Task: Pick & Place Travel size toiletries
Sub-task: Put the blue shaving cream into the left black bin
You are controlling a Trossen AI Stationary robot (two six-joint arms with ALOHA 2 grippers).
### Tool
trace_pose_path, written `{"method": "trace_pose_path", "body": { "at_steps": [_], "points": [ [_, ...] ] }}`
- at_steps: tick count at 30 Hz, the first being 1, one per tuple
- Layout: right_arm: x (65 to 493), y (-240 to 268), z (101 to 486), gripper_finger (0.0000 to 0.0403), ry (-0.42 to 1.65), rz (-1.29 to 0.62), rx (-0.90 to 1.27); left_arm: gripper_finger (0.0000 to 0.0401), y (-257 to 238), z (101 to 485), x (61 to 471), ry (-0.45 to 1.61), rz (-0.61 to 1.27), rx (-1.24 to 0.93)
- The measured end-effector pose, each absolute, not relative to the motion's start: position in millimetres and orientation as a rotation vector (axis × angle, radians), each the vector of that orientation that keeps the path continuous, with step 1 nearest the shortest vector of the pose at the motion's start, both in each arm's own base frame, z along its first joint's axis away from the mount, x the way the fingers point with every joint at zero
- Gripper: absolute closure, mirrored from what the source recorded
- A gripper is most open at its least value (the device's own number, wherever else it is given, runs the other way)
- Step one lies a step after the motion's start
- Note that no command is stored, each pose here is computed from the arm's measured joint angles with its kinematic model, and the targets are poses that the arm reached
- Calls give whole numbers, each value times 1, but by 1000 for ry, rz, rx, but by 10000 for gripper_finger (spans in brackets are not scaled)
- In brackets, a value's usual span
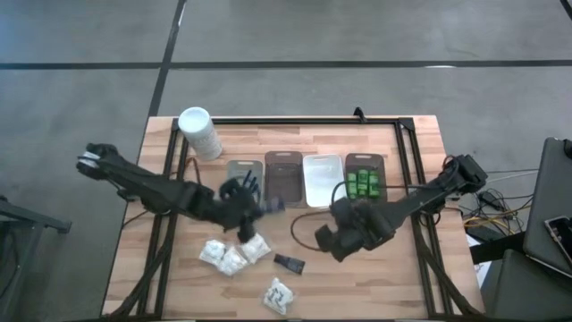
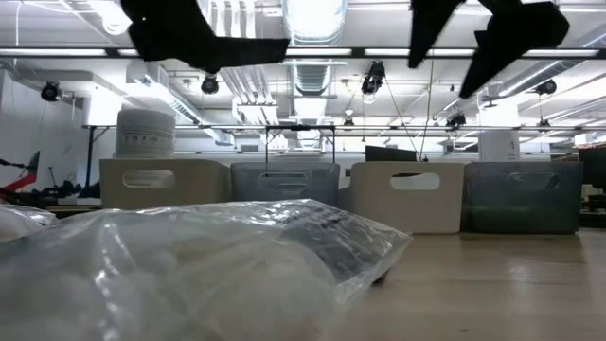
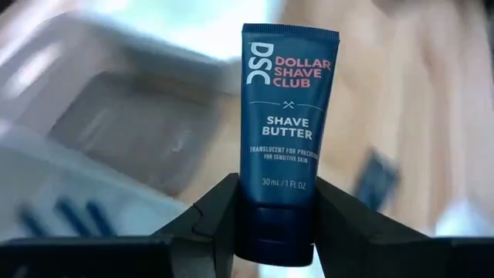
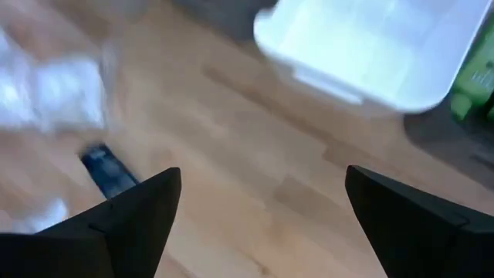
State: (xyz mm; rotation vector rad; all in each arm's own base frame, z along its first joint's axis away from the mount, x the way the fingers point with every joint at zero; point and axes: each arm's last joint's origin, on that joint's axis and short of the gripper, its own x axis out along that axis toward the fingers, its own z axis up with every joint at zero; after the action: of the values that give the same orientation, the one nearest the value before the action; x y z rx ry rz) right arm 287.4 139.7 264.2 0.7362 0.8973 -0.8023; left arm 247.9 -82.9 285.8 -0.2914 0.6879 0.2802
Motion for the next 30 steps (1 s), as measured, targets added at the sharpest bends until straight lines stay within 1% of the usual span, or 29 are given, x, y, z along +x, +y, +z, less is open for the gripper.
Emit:
{"method": "trace_pose_path", "body": {
  "at_steps": [2, 4, 9, 13, 18, 25, 30],
  "points": [
    [286, 135, 271, 39, 840, -817, 762, 265, -73, 293, 243, 623, 391, -471],
    [287, 130, 277, 39, 800, -815, 773, 265, -68, 300, 240, 569, 426, -579],
    [284, 120, 287, 39, 761, -821, 801, 265, -60, 308, 239, 503, 450, -679],
    [283, 114, 292, 39, 727, -845, 858, 264, -50, 306, 243, 476, 513, -748],
    [283, 111, 294, 39, 705, -868, 904, 264, -28, 290, 257, 394, 642, -928],
    [283, 111, 294, 39, 705, -869, 906, 263, 1, 264, 280, 217, 707, -1159],
    [283, 111, 294, 39, 705, -869, 906, 263, 11, 242, 294, 214, 782, -1227]
  ]
}}
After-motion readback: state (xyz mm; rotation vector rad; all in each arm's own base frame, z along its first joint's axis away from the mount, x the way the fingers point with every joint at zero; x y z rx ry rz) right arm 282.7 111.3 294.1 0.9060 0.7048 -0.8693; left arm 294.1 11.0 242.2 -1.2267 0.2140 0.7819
